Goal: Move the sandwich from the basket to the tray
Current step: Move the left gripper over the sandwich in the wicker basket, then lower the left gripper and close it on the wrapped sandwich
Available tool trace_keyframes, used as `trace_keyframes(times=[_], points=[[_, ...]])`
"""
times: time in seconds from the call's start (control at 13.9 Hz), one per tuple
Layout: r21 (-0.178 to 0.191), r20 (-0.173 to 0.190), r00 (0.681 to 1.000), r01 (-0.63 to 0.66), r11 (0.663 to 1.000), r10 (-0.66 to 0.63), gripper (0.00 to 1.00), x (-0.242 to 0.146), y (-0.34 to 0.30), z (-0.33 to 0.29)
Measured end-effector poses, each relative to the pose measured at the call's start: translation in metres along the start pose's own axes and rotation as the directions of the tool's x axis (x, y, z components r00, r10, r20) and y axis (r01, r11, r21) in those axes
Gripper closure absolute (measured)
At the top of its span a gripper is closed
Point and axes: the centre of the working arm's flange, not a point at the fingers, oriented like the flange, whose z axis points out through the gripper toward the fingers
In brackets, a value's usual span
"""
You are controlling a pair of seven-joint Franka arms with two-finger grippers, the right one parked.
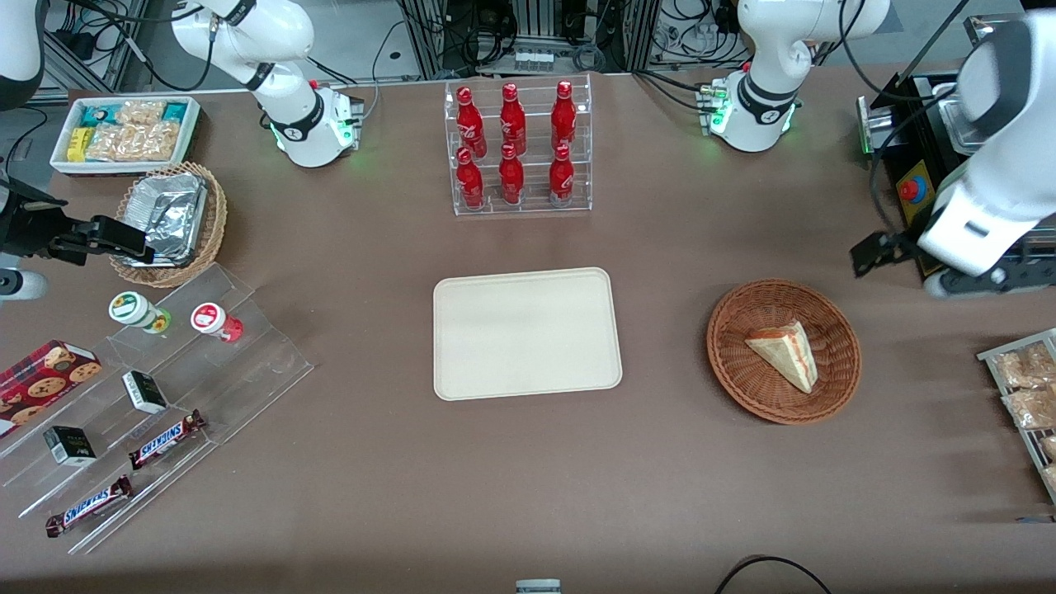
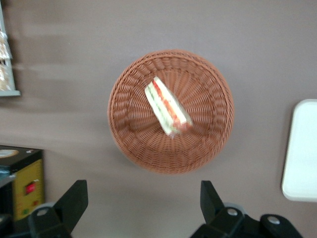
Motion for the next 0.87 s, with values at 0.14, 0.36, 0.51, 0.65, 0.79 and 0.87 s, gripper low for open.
trace_keyframes(times=[0.14,0.36,0.51,0.65,0.79,0.87], points=[[-0.002,-0.004,0.996,0.089,0.996,-0.089,0.0,-0.001,0.003,0.04],[0.001,0.001,0.974,0.227,0.974,-0.227,0.0,0.005,0.009,0.084],[0.007,0.007,0.955,0.295,0.955,-0.295,0.0,0.011,0.021,0.111],[0.014,0.014,0.942,0.336,0.942,-0.336,0.0,0.014,0.038,0.137],[0.015,0.014,0.934,0.356,0.934,-0.356,0.0,0.017,0.047,0.154],[0.019,0.018,0.933,0.359,0.933,-0.36,0.0,0.018,0.047,0.16]])
